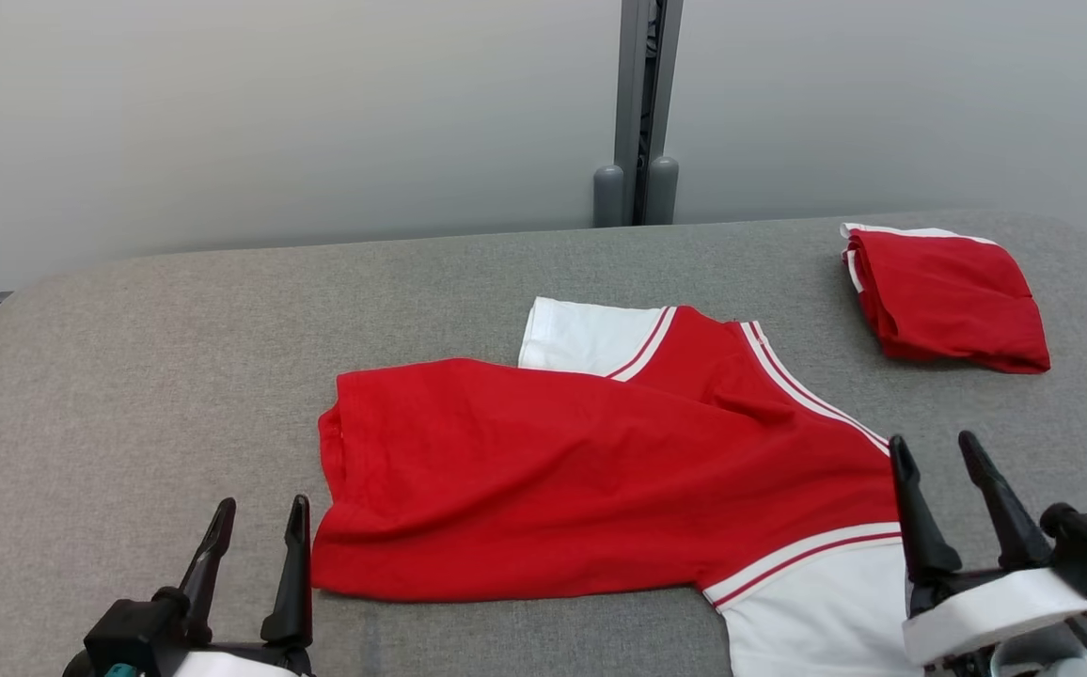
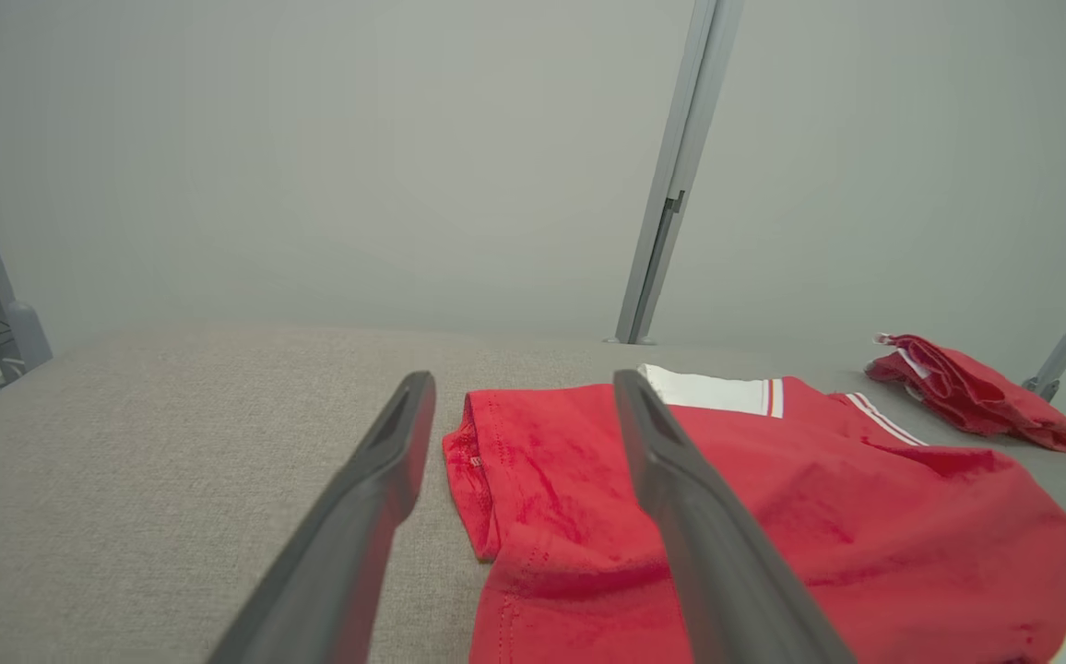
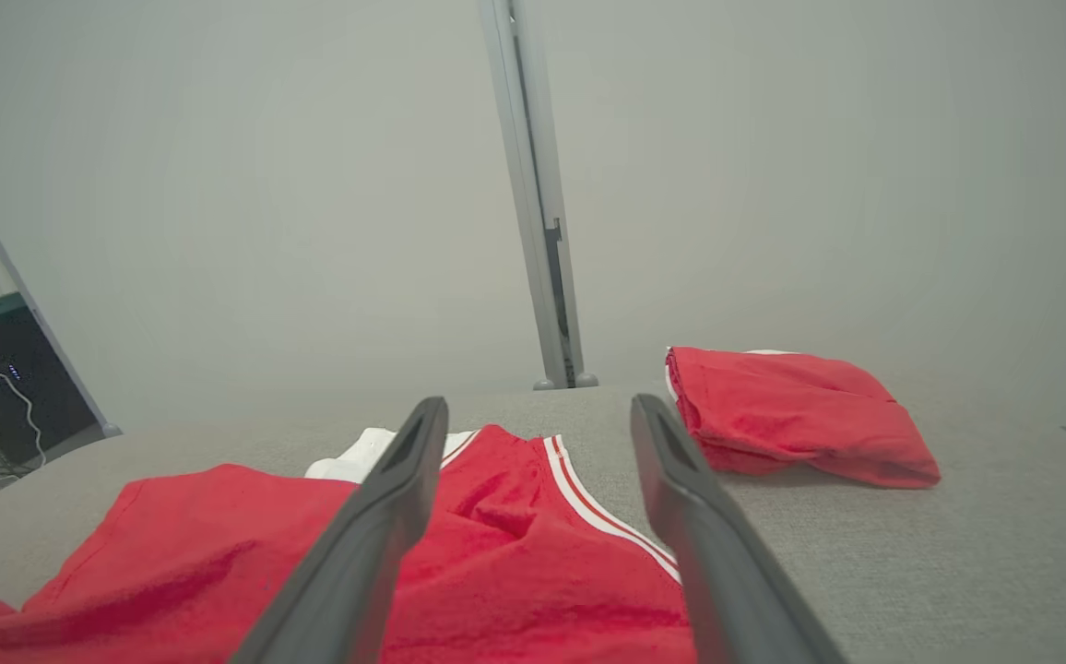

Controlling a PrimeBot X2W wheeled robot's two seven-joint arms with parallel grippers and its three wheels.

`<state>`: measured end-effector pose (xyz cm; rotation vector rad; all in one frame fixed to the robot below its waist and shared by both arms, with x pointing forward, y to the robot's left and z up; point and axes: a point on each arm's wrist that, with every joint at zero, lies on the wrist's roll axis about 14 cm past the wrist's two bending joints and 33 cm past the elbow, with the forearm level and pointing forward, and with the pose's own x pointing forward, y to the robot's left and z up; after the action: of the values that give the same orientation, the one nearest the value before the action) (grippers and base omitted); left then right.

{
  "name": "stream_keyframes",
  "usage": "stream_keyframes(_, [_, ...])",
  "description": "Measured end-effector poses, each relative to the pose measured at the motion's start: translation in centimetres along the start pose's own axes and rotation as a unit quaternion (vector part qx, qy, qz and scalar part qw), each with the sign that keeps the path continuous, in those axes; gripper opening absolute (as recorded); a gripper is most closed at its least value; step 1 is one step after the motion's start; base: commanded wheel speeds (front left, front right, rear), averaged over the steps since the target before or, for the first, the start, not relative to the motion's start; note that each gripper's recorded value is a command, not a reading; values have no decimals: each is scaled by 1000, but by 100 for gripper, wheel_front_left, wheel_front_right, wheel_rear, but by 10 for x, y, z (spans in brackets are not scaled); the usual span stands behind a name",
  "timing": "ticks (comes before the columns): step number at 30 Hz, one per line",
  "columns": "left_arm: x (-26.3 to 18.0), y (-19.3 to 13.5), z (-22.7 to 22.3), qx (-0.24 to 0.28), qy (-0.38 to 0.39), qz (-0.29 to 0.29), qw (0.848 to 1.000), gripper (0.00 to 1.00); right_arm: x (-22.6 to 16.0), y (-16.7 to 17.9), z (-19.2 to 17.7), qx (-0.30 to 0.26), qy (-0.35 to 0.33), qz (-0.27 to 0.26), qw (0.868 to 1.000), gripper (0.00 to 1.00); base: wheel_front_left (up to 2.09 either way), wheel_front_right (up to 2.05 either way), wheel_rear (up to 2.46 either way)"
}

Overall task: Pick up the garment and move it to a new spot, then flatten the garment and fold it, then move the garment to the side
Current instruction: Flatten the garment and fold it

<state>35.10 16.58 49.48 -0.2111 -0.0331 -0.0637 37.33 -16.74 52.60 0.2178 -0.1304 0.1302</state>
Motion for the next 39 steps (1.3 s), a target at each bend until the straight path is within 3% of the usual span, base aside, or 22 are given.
stream_keyframes(4, [-1, 4, -13, -6, 29, 6, 1000, 100, -10, -13, -32, -5, 88, -10, 996, 100, 0, 0, 0])
stream_keyframes(11, [-4, 7, -46, -23, 108, 13, 994, 100, -31, -44, -67, -3, 210, -42, 977, 100, 0, 0, 0])
stream_keyframes(14, [-5, 6, -56, -31, 133, 11, 991, 100, -46, -48, -83, 11, 263, -49, 964, 100, 0, 0, 0])
stream_keyframes(19, [-4, 8, -62, -32, 150, 14, 988, 100, -87, -51, -116, 44, 366, -63, 927, 100, 0, 0, 0])
stream_keyframes(39, [-2, 11, -99, -22, 260, 2, 965, 100, -92, -26, -157, 112, 444, -49, 888, 100, 0, 0, 0])
